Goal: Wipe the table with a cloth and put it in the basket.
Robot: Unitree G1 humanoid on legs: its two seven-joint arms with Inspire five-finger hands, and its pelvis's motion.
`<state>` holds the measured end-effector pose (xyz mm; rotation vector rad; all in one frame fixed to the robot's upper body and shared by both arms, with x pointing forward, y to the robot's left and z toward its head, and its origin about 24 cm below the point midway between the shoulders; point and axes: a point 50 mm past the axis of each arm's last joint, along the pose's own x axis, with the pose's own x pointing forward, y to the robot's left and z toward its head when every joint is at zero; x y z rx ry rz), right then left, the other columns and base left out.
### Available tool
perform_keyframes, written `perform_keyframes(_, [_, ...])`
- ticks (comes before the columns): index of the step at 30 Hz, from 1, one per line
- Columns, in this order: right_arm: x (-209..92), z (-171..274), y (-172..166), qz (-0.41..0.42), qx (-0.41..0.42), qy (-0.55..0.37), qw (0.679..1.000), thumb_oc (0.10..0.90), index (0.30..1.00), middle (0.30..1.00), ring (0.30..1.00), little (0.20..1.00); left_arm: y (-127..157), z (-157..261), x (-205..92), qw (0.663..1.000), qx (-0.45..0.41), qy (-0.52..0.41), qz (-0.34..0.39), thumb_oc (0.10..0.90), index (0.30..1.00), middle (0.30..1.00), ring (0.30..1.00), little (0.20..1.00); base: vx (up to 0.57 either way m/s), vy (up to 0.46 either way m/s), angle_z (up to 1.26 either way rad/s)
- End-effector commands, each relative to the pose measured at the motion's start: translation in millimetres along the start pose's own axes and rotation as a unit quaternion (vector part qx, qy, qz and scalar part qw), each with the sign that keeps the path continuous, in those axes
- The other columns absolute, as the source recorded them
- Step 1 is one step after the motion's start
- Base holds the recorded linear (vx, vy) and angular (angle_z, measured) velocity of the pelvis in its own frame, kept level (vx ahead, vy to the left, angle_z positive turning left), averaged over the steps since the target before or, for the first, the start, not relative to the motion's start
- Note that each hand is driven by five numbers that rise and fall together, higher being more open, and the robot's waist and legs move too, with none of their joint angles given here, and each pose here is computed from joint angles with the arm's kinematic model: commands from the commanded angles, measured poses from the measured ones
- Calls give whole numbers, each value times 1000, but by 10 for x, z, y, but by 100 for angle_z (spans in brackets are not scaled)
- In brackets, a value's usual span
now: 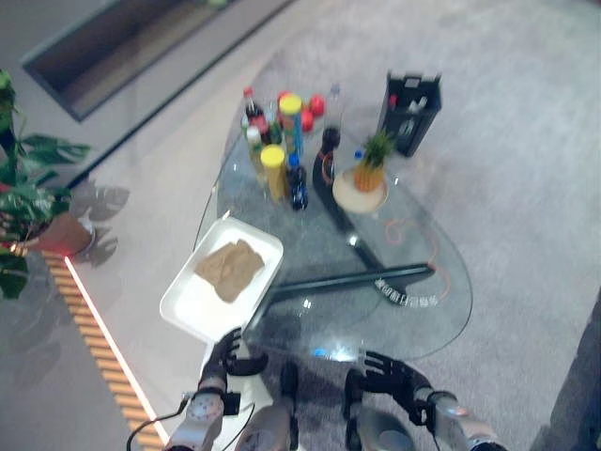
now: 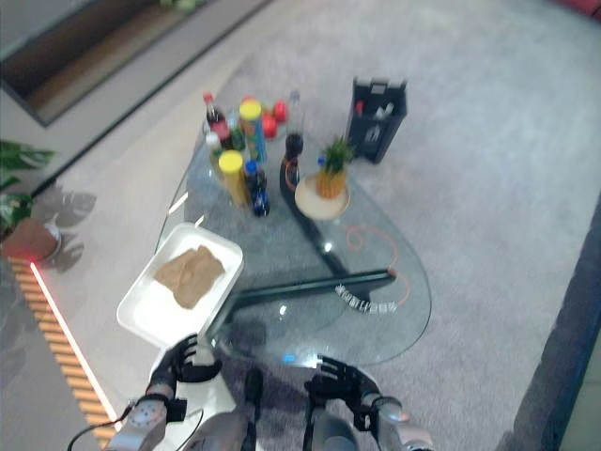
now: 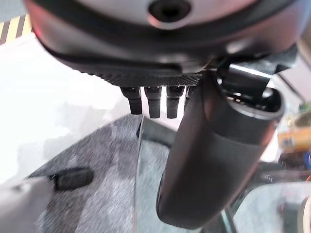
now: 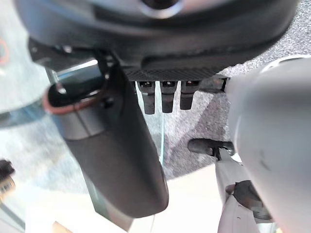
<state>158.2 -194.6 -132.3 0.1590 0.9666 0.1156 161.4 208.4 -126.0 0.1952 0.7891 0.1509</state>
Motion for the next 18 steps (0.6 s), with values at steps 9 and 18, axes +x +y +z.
perform_keyframes(9, [-36,-448,-73,-32,49,56,997,800,900,900,900,900,2,-527,-110,993,-2,119,-1,800,900,900,900,900,34,-46,-13])
perform_keyframes(18, [-46,-506,-109,-61,43,62,995,800,900,900,900,900,-1,-591,-120,990,3,141,-15,800,900,900,900,900,26,-10,-6])
